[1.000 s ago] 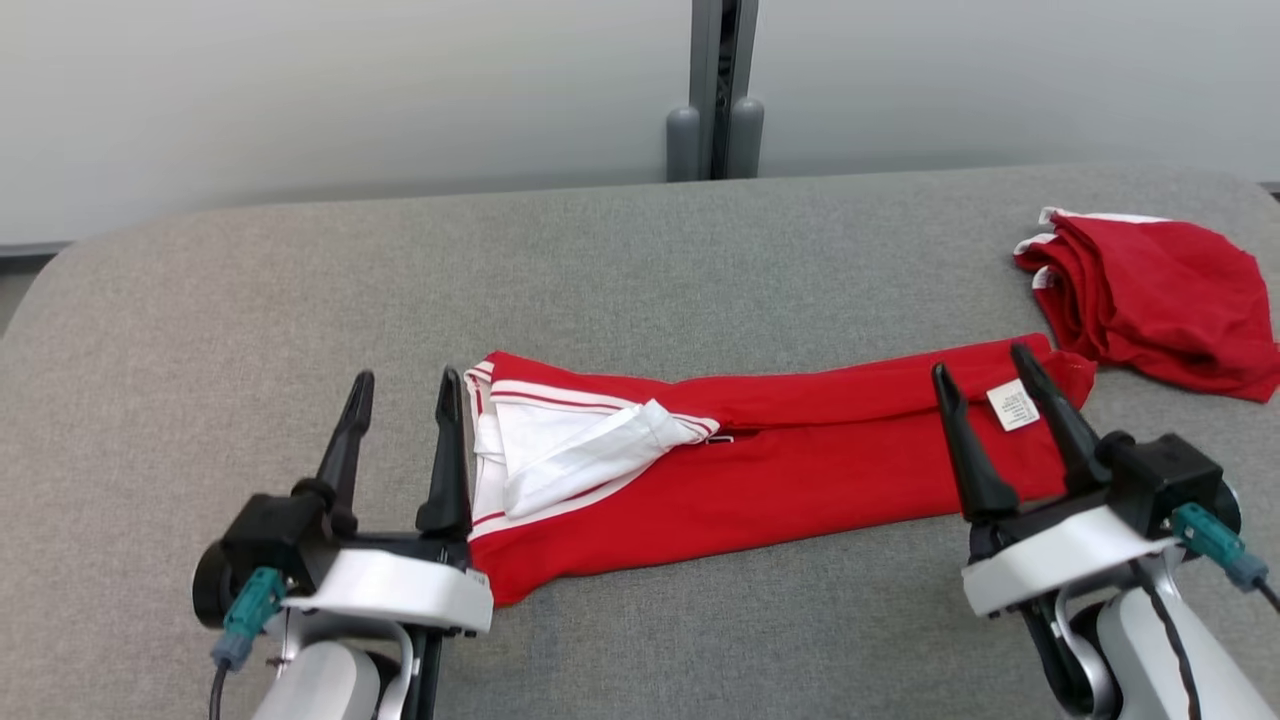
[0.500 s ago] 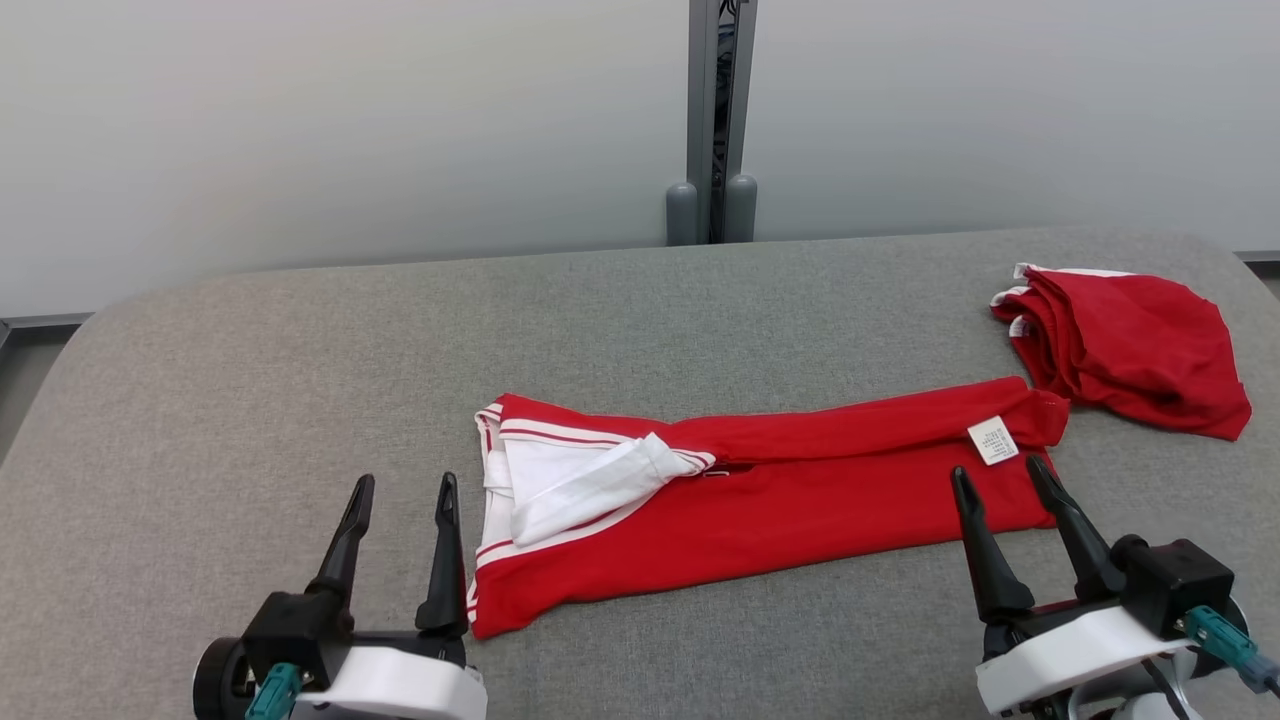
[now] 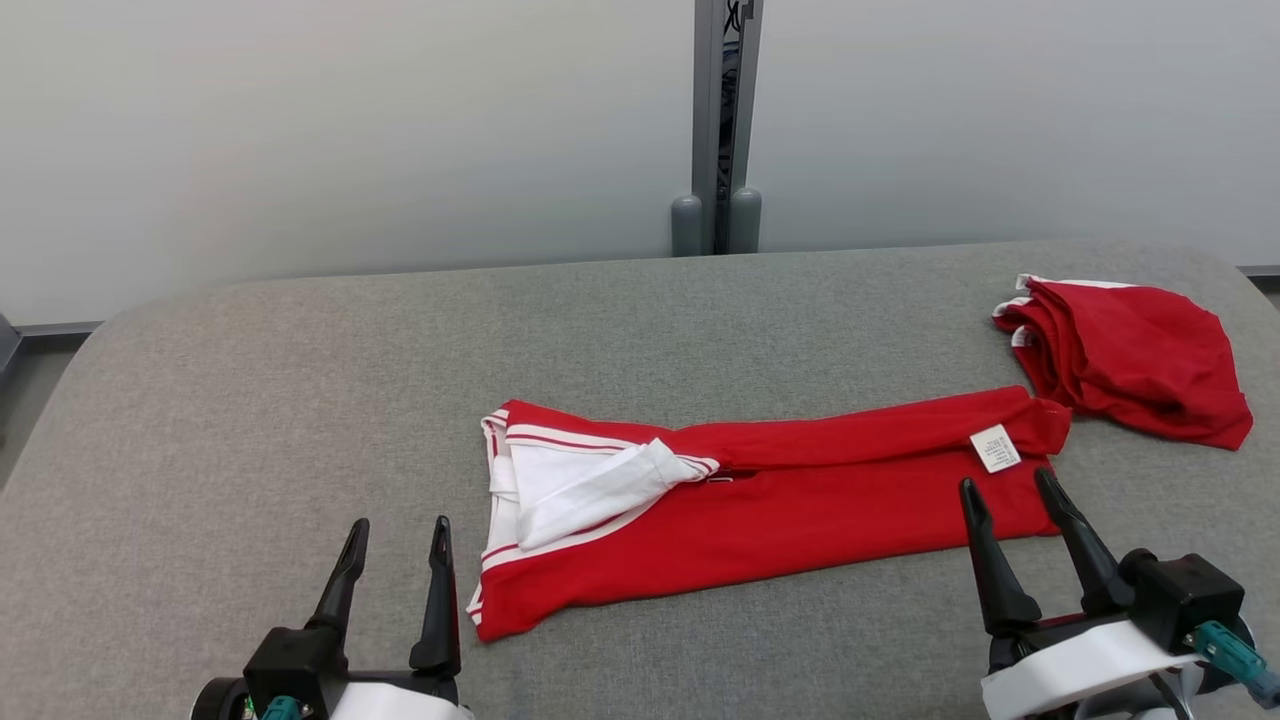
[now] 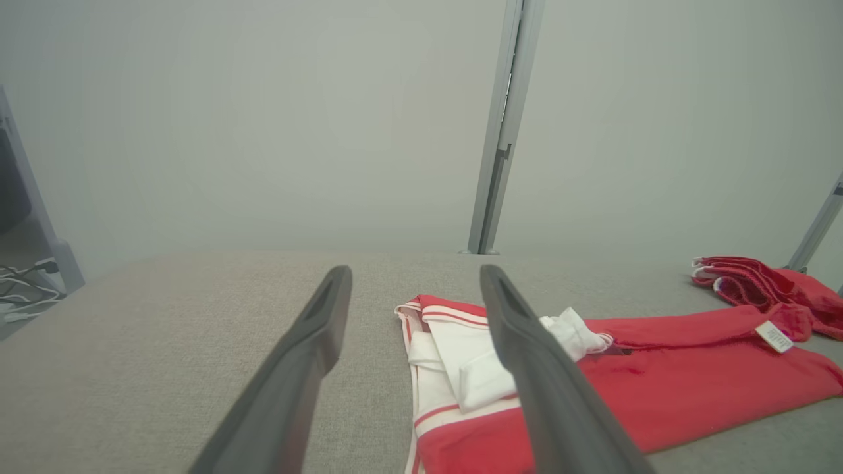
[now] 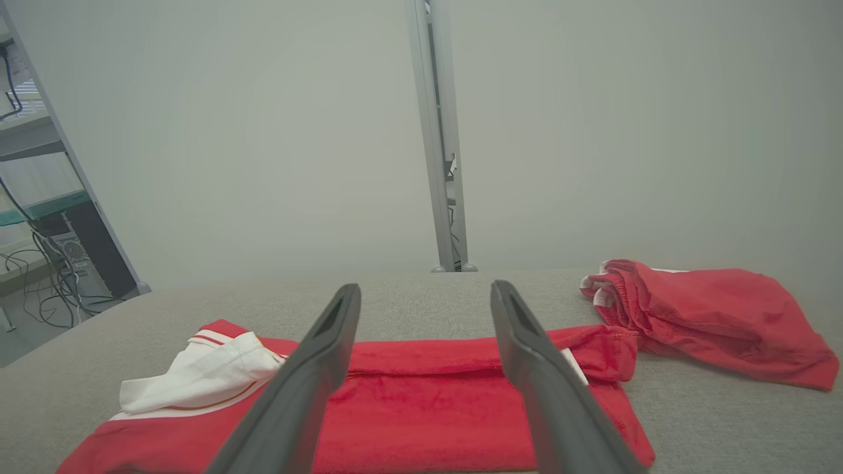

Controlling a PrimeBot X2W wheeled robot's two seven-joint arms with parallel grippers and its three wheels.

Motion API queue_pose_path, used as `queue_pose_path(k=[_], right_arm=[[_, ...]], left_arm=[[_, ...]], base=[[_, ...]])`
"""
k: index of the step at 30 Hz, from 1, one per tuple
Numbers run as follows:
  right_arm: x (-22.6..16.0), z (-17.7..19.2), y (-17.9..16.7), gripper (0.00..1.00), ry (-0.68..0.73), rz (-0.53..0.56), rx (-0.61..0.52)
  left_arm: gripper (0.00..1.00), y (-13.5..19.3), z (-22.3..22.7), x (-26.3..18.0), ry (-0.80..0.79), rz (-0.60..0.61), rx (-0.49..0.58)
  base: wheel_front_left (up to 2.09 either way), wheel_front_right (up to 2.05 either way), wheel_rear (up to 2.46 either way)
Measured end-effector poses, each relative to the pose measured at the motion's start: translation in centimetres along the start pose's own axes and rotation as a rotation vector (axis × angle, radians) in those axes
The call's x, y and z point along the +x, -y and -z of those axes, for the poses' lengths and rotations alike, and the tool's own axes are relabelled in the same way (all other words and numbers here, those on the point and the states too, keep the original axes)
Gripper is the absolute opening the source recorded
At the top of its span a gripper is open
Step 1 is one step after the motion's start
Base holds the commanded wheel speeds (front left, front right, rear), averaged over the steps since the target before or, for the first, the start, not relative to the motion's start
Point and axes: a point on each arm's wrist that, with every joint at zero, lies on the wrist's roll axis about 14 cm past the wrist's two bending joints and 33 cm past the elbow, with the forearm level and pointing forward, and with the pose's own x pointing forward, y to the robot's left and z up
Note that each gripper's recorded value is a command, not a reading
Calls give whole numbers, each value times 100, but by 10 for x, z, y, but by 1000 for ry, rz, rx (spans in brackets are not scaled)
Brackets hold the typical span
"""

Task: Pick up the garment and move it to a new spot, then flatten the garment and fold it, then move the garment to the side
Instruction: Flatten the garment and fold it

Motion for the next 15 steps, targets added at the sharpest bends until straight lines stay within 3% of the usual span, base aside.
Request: queue_pose_path(k=[8, 15], right_arm=[[3, 7, 4, 100, -17, 16, 36], [11, 34, 32, 100, -92, 116, 152]], left_arm=[[100, -3, 5, -3, -16, -7, -4], [100, 0, 10, -3, -32, 0, -6]], base=[[0, 0, 0], [0, 0, 0]])
